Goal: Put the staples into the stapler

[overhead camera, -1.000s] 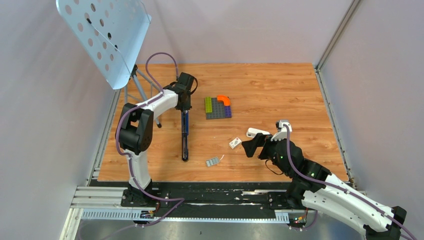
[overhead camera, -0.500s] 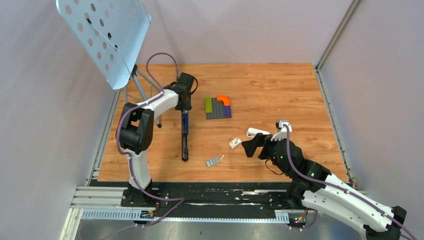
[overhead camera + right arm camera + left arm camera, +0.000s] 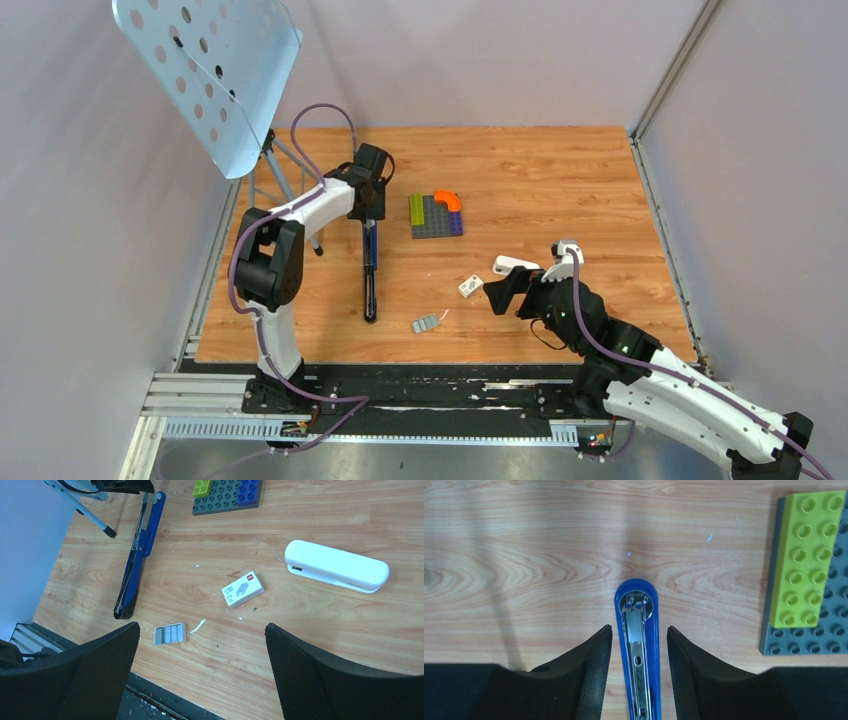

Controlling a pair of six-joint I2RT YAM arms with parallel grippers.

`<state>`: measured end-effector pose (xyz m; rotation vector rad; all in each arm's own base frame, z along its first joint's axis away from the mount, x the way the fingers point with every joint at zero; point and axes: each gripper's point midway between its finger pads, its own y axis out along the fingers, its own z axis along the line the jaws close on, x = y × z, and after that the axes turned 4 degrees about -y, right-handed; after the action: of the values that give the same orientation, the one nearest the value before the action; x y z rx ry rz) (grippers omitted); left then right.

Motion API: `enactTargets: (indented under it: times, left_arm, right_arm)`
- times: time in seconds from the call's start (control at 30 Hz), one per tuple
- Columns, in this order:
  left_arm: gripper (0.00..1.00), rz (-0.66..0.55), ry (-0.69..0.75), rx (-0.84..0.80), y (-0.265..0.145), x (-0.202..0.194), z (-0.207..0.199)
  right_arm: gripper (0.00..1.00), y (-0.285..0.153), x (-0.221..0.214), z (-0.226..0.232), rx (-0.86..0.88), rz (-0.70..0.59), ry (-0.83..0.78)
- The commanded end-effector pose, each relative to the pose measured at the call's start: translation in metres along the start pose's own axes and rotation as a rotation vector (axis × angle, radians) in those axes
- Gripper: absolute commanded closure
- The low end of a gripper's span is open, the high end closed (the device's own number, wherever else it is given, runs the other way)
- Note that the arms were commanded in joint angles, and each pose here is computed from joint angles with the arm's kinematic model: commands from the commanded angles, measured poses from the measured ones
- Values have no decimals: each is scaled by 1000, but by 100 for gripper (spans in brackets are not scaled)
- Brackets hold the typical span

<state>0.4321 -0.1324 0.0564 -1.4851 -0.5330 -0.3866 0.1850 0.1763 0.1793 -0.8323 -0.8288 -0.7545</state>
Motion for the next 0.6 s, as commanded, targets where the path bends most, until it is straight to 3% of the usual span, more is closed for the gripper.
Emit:
enactTargets:
  times: [0.0,0.57]
  left_arm:
    - [51,-33,-10,-84,-32,9,-5]
    - [41,91,43,-199,-67,-92,-7]
  right_arm:
    - [1,-3,6,-1,-10,0,-2]
    - [5,9,-17,1,-34,129,-48]
